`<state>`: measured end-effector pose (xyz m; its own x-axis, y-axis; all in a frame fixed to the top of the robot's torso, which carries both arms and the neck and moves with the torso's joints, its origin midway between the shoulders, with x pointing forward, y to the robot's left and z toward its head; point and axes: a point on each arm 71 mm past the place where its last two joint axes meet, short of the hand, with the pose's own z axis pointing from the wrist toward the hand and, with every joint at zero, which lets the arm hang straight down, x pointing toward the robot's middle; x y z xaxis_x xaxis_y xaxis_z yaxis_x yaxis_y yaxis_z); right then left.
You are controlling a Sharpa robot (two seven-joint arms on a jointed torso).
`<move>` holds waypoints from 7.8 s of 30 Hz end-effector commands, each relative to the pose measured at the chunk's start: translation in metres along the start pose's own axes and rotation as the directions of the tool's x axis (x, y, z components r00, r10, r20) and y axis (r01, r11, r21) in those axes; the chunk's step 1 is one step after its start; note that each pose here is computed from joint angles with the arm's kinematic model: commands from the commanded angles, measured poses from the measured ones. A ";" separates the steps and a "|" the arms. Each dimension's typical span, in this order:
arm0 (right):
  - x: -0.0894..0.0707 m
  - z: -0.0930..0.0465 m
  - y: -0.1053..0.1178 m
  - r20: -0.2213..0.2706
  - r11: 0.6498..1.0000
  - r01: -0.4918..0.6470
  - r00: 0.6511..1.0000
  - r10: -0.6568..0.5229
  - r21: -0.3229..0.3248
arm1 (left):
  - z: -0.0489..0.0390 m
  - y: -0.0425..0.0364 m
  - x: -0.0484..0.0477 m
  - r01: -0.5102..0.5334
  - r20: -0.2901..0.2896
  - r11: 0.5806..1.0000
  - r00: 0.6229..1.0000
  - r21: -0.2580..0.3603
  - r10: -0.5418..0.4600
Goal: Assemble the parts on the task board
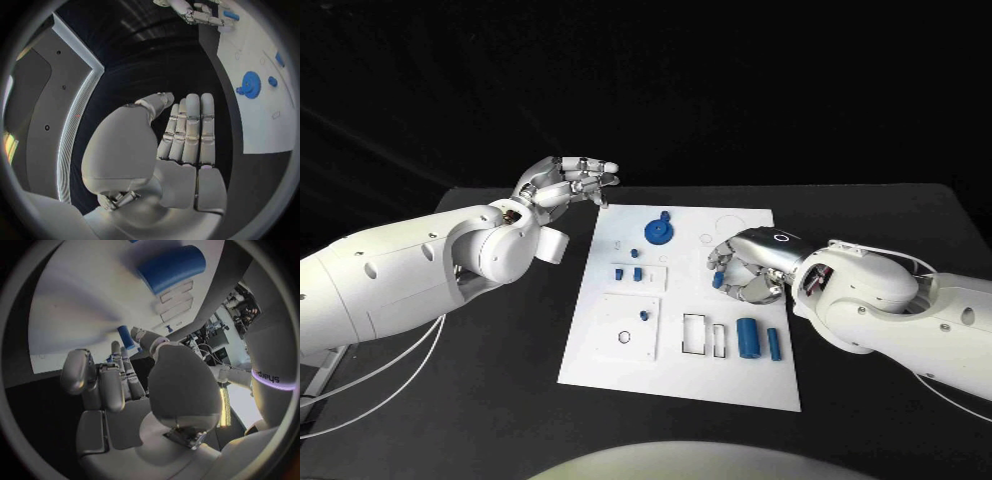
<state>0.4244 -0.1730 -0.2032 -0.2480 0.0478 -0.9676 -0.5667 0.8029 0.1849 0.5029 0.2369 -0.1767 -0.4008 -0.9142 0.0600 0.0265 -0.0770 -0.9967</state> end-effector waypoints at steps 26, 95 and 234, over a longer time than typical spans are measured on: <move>0.001 0.005 0.002 0.070 0.999 0.013 0.997 -0.016 0.036 | -0.0002 -0.0010 0.0007 0.003 -0.017 1.000 1.000 0.003 -0.003; 0.066 0.043 0.131 -0.055 0.953 -0.138 0.990 0.128 -0.271 | 0.0065 0.0023 0.0017 0.006 -0.023 1.000 1.000 -0.001 -0.006; 0.060 -0.073 0.002 -0.095 0.901 -0.285 0.939 0.331 0.326 | -0.0038 0.0031 -0.0064 0.004 -0.020 1.000 1.000 -0.022 -0.004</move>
<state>0.3510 -0.2127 -0.2459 -0.4898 0.2911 -0.8218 -0.1782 0.8893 0.4212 0.5031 0.2460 -0.1813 -0.4015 -0.9140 0.0581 0.0016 -0.0641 -0.9979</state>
